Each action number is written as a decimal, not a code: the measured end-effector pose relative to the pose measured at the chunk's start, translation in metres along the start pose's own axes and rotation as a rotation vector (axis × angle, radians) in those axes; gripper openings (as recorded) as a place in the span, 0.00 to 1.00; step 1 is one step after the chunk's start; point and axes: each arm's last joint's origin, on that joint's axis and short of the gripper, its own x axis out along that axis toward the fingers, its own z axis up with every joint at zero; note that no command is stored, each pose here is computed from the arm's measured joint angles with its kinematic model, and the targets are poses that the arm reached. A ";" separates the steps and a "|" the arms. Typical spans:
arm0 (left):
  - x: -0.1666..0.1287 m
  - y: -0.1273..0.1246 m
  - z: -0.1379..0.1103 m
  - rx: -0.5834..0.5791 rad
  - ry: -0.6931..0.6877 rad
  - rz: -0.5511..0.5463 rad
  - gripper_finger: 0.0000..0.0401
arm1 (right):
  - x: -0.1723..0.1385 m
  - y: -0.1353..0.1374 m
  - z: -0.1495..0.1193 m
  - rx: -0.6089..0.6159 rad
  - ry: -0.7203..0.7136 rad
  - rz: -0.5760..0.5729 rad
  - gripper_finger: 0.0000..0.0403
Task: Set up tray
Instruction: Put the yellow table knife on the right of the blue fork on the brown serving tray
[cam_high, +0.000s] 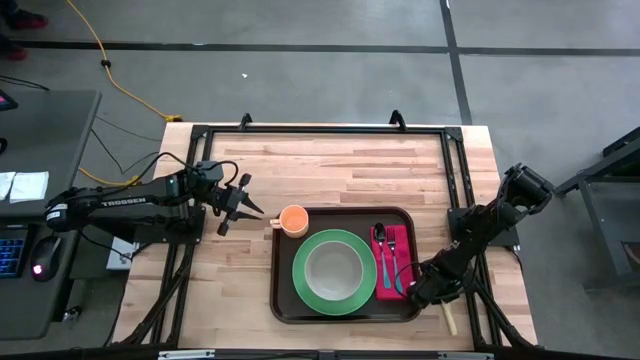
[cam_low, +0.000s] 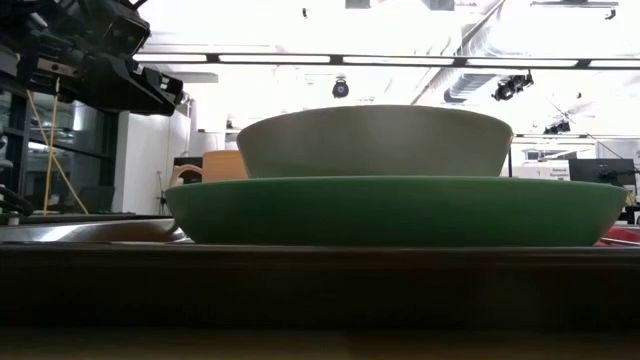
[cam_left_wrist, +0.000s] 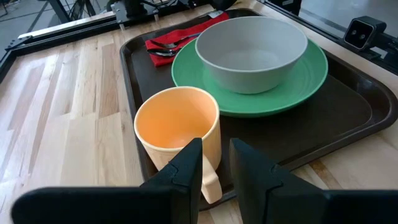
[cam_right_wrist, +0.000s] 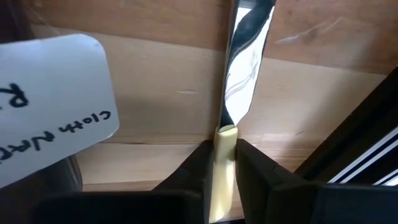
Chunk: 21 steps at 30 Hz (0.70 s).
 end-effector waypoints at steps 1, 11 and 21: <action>0.000 0.000 0.000 0.000 0.000 0.000 0.28 | 0.000 0.000 0.000 0.001 -0.001 0.000 0.10; 0.000 0.000 0.000 0.000 0.001 0.002 0.28 | -0.003 0.002 0.007 0.024 -0.020 0.001 0.07; 0.000 0.000 0.000 0.000 0.001 0.002 0.28 | -0.003 0.001 0.008 0.032 -0.031 -0.008 0.05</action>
